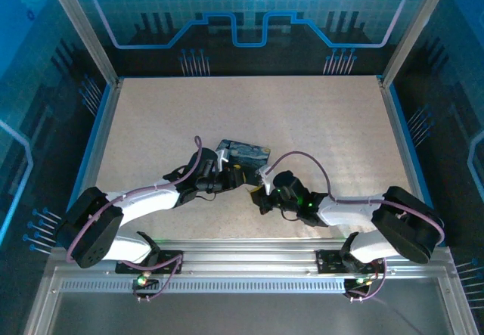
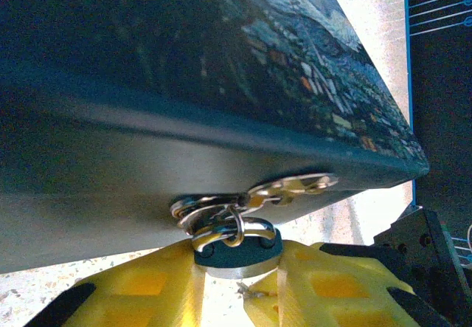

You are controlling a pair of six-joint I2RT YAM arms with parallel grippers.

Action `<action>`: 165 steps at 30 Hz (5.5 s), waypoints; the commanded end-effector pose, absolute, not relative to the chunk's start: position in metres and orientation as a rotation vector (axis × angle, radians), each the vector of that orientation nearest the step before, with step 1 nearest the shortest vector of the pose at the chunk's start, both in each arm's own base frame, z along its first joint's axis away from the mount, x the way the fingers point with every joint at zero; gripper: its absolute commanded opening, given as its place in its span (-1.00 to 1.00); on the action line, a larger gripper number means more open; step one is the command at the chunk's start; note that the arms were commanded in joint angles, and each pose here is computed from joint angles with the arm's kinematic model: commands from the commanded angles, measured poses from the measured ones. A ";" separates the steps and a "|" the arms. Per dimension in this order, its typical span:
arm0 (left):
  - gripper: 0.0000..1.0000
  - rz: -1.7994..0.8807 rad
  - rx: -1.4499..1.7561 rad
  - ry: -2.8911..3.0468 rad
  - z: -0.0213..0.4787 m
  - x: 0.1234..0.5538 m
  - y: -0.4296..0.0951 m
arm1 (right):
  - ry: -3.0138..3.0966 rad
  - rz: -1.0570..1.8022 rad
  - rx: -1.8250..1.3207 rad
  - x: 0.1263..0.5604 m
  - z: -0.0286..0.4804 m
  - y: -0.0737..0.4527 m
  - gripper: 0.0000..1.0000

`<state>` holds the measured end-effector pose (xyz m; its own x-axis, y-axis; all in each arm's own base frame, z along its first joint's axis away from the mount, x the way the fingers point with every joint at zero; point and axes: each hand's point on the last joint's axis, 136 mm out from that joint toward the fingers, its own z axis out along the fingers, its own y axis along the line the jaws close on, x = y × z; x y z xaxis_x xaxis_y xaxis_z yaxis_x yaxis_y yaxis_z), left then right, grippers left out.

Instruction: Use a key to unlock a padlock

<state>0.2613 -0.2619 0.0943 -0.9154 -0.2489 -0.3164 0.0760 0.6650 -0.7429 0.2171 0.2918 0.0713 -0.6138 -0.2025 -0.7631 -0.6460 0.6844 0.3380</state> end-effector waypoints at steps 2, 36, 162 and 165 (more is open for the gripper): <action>-0.40 -1.209 -0.100 2.417 0.119 0.265 -0.272 | 2.122 0.794 -0.601 0.230 0.083 0.294 -1.00; -0.39 -1.209 -0.110 2.426 0.116 0.265 -0.272 | 2.068 0.815 -0.614 0.247 0.098 0.305 -1.00; 0.02 -1.228 -0.255 2.533 0.071 0.261 -0.275 | 2.129 0.989 -0.228 0.259 0.052 0.305 -1.00; 0.16 -1.211 -0.269 2.523 0.076 0.260 -0.266 | 2.145 0.993 -0.222 0.259 0.050 0.307 -1.00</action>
